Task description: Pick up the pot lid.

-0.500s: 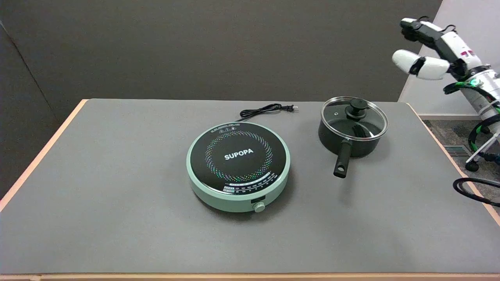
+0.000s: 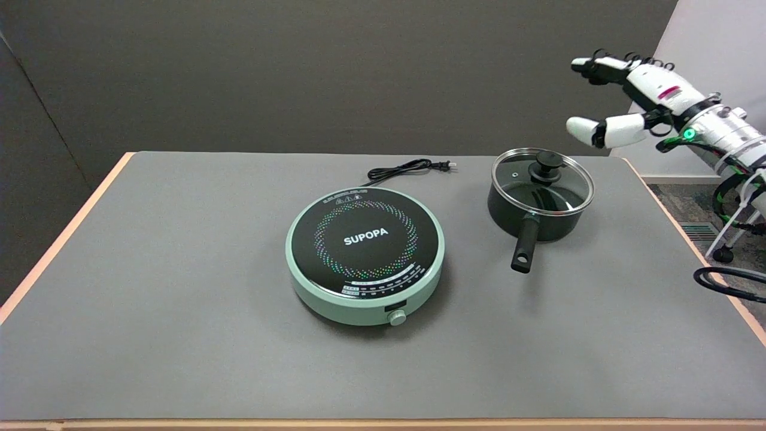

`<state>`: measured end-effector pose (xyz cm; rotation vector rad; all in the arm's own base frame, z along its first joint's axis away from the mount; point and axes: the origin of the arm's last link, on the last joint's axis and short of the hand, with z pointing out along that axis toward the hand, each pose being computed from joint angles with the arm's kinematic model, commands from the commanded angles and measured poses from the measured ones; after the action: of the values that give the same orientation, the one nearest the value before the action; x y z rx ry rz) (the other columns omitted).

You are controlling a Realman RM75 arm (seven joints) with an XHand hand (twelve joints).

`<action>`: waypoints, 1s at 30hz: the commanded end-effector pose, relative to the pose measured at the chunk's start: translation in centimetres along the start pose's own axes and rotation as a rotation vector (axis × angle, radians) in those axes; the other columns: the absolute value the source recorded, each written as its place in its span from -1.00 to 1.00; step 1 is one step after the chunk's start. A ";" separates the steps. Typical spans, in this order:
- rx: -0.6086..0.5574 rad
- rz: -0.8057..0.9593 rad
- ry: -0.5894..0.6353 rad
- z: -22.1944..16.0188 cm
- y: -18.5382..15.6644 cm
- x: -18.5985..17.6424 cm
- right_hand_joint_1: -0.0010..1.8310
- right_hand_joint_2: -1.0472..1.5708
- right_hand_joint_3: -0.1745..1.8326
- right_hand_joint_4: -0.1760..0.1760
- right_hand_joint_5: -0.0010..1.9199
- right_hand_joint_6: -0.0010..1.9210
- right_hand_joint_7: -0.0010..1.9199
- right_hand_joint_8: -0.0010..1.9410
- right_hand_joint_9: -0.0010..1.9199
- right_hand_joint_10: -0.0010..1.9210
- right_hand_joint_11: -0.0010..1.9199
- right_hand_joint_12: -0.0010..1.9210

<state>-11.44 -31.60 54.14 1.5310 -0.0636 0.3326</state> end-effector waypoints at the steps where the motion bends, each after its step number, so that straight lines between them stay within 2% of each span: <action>1: 0.039 -0.297 -0.142 0.8 -1.6 -1.2 -0.36 0.15 0.07 0.37 -0.70 -0.85 -0.58 -0.84 -0.55 -0.72 -0.84 -0.45; 13: -0.003 -0.305 -0.218 0.8 -1.5 -3.0 -0.36 0.15 0.07 0.40 -0.71 -0.85 -0.59 -0.84 -0.55 -0.73 -0.84 -0.47; 20: -0.057 -0.247 -0.222 0.9 -1.2 -2.8 -0.37 0.15 0.07 0.40 -0.71 -0.85 -0.60 -0.84 -0.56 -0.73 -0.84 -0.48; 30: -0.092 -0.264 -0.238 1.6 -2.8 -1.8 -0.39 0.16 0.04 0.44 -0.71 -0.83 -0.61 -0.83 -0.54 -0.75 -0.81 -0.53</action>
<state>-13.01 -32.97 52.10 1.5216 -0.0280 -0.0156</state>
